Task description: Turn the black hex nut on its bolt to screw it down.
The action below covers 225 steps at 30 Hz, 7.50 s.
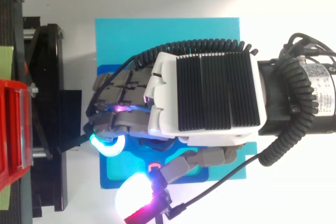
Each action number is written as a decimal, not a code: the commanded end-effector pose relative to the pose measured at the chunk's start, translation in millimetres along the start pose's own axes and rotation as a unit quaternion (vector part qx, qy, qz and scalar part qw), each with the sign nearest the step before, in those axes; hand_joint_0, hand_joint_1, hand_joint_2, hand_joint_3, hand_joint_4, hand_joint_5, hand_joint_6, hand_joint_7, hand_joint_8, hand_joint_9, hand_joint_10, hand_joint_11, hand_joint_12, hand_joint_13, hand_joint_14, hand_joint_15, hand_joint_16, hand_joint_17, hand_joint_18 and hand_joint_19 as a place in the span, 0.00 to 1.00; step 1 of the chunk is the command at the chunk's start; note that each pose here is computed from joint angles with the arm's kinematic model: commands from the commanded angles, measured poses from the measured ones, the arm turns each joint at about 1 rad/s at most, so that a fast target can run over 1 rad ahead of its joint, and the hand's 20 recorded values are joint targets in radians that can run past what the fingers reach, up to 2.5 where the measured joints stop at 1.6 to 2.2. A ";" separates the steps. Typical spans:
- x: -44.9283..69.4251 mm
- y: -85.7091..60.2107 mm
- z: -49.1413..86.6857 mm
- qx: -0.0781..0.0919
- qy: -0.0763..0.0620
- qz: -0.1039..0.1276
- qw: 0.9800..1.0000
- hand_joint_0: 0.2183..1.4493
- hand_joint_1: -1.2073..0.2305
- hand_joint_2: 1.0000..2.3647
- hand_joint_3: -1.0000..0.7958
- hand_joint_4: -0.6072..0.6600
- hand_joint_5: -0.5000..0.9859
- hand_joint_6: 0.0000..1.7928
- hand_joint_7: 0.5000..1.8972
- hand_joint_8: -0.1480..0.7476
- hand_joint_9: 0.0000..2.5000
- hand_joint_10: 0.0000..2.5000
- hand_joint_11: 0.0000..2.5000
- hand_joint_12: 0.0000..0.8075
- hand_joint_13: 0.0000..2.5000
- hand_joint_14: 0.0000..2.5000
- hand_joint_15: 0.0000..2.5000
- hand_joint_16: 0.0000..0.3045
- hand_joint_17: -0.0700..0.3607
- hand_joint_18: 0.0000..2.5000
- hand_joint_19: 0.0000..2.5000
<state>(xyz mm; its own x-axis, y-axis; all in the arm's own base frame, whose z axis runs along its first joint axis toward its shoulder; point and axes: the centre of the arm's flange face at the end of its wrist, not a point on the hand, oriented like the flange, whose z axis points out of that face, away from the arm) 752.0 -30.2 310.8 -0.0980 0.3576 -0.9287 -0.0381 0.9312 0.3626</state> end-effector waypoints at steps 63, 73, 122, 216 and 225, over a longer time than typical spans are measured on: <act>-35.9 -19.9 -4.0 -0.016 0.009 -0.017 1.000 0.22 0.74 0.00 0.28 0.75 0.23 0.28 0.45 0.58 0.26 0.00 0.20 0.50 0.27 0.00 0.08 0.19 0.46 0.31 0.13; -10.3 -7.9 -2.6 -0.023 0.016 -0.010 1.000 0.22 0.72 0.00 0.28 0.67 0.23 0.28 0.44 0.57 0.26 0.00 0.19 0.49 0.28 0.00 0.08 0.18 0.46 0.32 0.13; 4.5 -22.2 -3.0 -0.030 -0.001 -0.007 1.000 0.22 0.69 0.00 0.28 0.74 0.21 0.37 0.28 0.57 0.26 0.00 0.17 0.49 0.29 0.00 0.08 0.18 0.45 0.33 0.12; -41.6 -55.9 -1.6 -0.091 -0.048 -0.035 0.994 0.22 0.66 0.00 0.28 0.76 0.21 0.37 0.27 0.59 0.29 0.01 0.23 0.51 0.33 0.00 0.11 0.19 0.46 0.35 0.15; -28.7 -28.4 5.2 -0.071 -0.048 -0.032 0.996 0.22 0.66 0.00 0.28 0.77 0.21 0.36 0.28 0.59 0.30 0.01 0.23 0.51 0.33 0.00 0.12 0.19 0.46 0.35 0.15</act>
<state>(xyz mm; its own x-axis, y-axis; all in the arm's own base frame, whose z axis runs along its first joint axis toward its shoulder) 759.7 -77.0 327.1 0.0048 0.3078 -0.9514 -0.1907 0.9342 0.3013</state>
